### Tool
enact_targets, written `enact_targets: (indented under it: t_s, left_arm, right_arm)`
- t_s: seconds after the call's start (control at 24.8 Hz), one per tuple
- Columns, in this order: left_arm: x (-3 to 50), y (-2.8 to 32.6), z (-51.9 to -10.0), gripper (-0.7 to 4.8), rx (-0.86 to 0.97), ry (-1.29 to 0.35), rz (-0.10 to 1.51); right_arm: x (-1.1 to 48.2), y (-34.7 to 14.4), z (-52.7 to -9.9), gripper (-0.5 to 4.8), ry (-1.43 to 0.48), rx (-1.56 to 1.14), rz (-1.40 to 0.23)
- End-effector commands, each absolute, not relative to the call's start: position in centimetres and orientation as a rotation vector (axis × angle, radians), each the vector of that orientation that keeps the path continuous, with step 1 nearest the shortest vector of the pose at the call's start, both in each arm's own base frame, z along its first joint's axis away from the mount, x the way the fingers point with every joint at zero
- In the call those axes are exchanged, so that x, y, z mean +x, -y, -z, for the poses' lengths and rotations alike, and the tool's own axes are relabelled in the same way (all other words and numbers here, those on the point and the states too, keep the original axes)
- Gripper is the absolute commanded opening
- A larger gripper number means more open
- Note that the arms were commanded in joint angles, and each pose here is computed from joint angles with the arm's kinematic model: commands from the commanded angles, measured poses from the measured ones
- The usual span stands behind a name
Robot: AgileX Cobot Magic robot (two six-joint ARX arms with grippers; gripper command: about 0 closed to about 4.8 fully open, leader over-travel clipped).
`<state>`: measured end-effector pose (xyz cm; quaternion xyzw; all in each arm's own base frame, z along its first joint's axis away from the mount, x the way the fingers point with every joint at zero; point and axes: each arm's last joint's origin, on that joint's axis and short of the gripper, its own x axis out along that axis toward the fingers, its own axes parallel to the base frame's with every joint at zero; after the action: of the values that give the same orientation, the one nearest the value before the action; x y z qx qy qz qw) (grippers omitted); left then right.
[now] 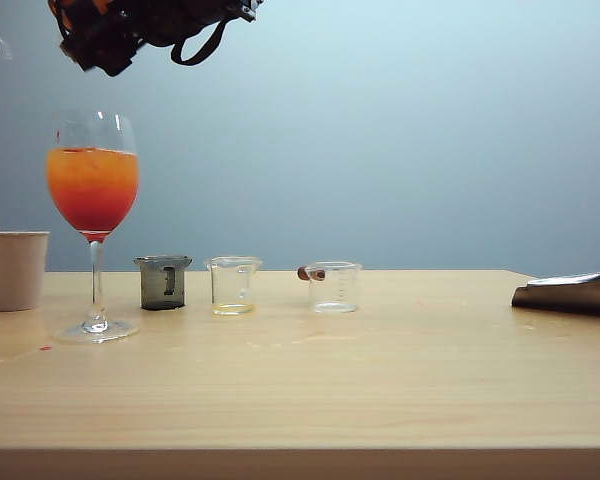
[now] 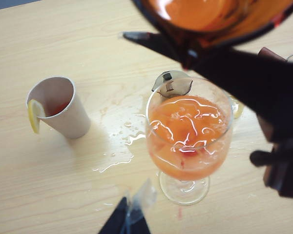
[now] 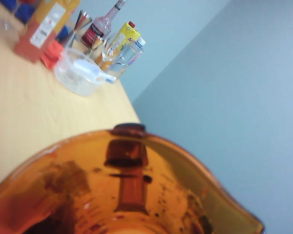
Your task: Pick up the fourth measuring cup from the left, pour the grenadine inside into the goblet, and finally put the measuring cup back in its original place.
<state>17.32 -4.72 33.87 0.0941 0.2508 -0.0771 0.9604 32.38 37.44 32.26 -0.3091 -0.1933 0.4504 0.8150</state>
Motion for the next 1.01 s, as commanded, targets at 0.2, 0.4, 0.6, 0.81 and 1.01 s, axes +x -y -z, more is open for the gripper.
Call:
enact_targets:
  t_s: [0.2,0.4,0.6,0.81,1.01]
  left_arm:
    - [17.3,4.7,-34.1,-0.05,0.189,-0.495,0.152]
    - [17.3,4.7,-34.1,-0.05,0.189,-0.495,0.152]
    - [17.3,4.7,-34.1,-0.05,0.189,-0.495,0.152]
    - [17.3,4.7,-34.1,-0.04,0.189,-0.495,0.152]
    - [17.3,4.7,-34.1,-0.05,0.189,-0.495,0.152]
  right_arm:
    - [33.2,-36.4,-32.9,1.07,0.256,-0.358,-0.97]
    - [33.8,-35.7,-32.9,1.07,0.171,-0.255,-0.965]
    - [34.7,-33.7,-33.6,1.07,0.082,-0.214,-0.907]
    - [34.2,-28.3,-33.0,1.07,0.075,-0.153,-0.786]
    - [32.8,-23.1,-31.1,1.07,0.031,-0.12,-0.643]
